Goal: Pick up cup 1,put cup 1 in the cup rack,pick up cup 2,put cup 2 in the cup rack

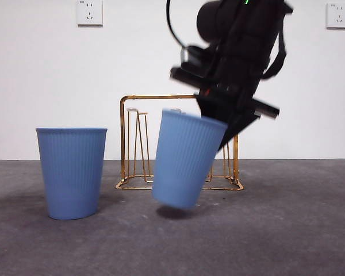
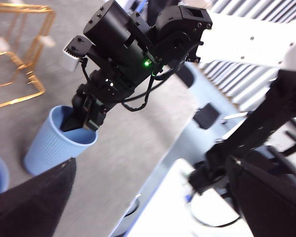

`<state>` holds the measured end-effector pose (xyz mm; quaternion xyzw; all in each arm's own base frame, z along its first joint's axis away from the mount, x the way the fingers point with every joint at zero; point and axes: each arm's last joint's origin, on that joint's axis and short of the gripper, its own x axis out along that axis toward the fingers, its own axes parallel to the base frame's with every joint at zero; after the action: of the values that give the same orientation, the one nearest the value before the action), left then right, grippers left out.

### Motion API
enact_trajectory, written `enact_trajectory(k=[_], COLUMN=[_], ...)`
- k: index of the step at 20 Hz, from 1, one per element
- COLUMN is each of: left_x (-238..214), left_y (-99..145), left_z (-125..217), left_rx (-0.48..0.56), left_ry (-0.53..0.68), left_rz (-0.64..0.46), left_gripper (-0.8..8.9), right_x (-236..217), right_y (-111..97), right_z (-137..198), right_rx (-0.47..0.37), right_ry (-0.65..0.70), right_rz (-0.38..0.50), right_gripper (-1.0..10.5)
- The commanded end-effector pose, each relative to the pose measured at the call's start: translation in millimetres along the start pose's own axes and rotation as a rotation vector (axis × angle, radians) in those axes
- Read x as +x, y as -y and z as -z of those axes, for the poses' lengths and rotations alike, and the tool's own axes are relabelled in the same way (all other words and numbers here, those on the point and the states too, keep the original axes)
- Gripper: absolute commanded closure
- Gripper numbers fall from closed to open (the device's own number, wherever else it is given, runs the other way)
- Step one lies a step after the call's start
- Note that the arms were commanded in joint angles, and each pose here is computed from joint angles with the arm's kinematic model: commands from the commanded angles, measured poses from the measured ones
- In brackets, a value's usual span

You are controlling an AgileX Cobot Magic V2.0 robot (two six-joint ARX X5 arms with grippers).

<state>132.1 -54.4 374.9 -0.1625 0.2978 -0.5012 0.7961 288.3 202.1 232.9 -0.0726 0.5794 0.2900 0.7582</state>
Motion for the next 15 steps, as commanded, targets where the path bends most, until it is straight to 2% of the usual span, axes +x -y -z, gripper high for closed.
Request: enact_trajectory(k=[1, 2, 5, 7, 9, 12, 15], left_x=[2, 3, 6, 10, 18, 39, 68], left_y=[4, 5, 14, 21, 30, 43, 52], left_z=[-9, -14, -34, -48, -61, -76, -84], left_rx=[-0.015, -0.015, -0.007, 0.001, 0.005, -0.001, -0.027], left_ry=[0.032, 0.055, 0.153, 0.217, 0.303, 0.44, 0.529], left_rz=[0.09, 0.119, 0.208, 0.277, 0.34, 0.443, 0.573], left_gripper=[0.91, 0.91, 0.91, 0.91, 0.91, 0.91, 0.91], right_x=[-45, -66, -151, -207, -255, -302, -320], right_y=[-9, -13, -27, -34, -41, -47, -50], right_z=[5, 10, 39, 66, 94, 128, 136], right_rx=[-0.062, -0.077, -0.13, -0.157, -0.188, -0.235, -0.272], right_ry=[0.122, 0.18, 0.465, 0.722, 0.983, 1.275, 1.424], right_rz=[-0.013, -0.017, -0.002, 0.03, 0.022, 0.023, 0.024], right_gripper=[9.6, 9.6, 9.6, 9.6, 9.6, 9.6, 9.6])
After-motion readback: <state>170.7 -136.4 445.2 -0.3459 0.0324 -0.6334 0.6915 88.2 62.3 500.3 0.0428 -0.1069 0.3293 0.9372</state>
